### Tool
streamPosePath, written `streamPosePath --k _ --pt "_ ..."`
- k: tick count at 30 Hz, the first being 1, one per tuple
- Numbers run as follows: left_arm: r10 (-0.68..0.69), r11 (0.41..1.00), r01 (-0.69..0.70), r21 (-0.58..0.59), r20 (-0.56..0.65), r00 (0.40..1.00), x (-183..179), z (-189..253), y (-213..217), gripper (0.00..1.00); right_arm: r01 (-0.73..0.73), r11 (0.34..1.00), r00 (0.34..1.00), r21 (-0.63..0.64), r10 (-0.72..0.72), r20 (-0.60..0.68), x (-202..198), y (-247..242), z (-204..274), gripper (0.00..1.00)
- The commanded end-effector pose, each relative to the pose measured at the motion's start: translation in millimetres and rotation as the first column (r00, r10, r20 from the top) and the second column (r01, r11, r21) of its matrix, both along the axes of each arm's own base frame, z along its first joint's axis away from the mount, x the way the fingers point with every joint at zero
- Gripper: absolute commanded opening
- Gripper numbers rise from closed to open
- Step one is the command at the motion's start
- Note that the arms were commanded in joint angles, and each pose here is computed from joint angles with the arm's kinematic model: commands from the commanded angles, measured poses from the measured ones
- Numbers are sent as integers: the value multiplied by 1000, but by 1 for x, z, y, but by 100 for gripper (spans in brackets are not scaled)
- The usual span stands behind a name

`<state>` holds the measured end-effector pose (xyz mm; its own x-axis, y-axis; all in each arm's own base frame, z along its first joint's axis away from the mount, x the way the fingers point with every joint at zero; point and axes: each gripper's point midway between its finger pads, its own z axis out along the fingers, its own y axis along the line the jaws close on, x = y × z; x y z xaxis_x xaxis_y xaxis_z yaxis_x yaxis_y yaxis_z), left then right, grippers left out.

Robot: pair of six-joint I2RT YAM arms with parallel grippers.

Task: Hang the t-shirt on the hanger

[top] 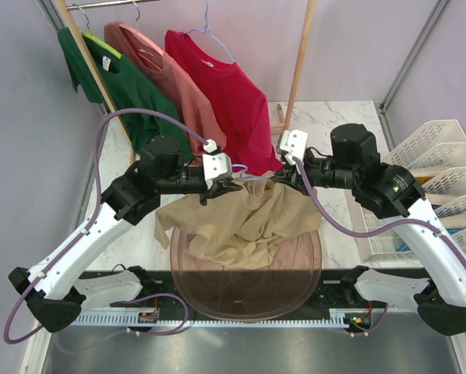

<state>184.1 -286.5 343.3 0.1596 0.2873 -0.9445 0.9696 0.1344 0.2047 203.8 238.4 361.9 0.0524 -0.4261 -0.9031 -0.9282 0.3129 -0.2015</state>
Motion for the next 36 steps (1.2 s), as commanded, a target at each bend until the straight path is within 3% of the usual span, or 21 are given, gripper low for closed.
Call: streamPosePath --k 1,9,15,19,20,21,22,23,26,28,36 --pt "-11 997 16 -69 74 997 1 30 -4 2 -90 996 996 -10 90 -15 -14 3 -7 11" --pt "-68 994 74 -82 78 995 -10 33 -5 2 -125 991 992 -44 125 -21 -17 4 -22 24" --pt "-126 987 131 -95 55 990 -22 34 -7 2 -120 992 993 -38 119 -24 -12 7 -25 26" --pt "-103 989 107 -101 41 994 -16 36 -10 2 -119 992 993 -31 118 -22 -11 9 -26 12" --pt "-93 990 96 -105 37 995 -14 37 -10 2 -112 993 994 -33 112 -18 -9 8 -25 0" --pt "-73 992 76 -96 31 997 -11 34 -9 3 -84 995 996 -45 84 -6 -4 6 -26 0" --pt "-54 995 56 -88 25 998 -9 32 -7 7 -59 998 998 -38 59 7 -2 3 -22 0" --pt "-29 997 30 -78 20 999 -8 30 -4 19 -37 998 999 -40 38 21 2 1 -20 0" --pt "32 999 -32 7 -36 999 -6 5 17 35 46 998 996 -40 -42 82 12 -10 -12 0" --pt "83 996 -79 50 -86 993 -1 -16 39 40 81 996 991 -30 -77 112 15 -16 -5 0" --pt "272 951 -266 156 -18 962 18 -53 117 38 104 994 983 28 -107 151 12 -26 17 0"
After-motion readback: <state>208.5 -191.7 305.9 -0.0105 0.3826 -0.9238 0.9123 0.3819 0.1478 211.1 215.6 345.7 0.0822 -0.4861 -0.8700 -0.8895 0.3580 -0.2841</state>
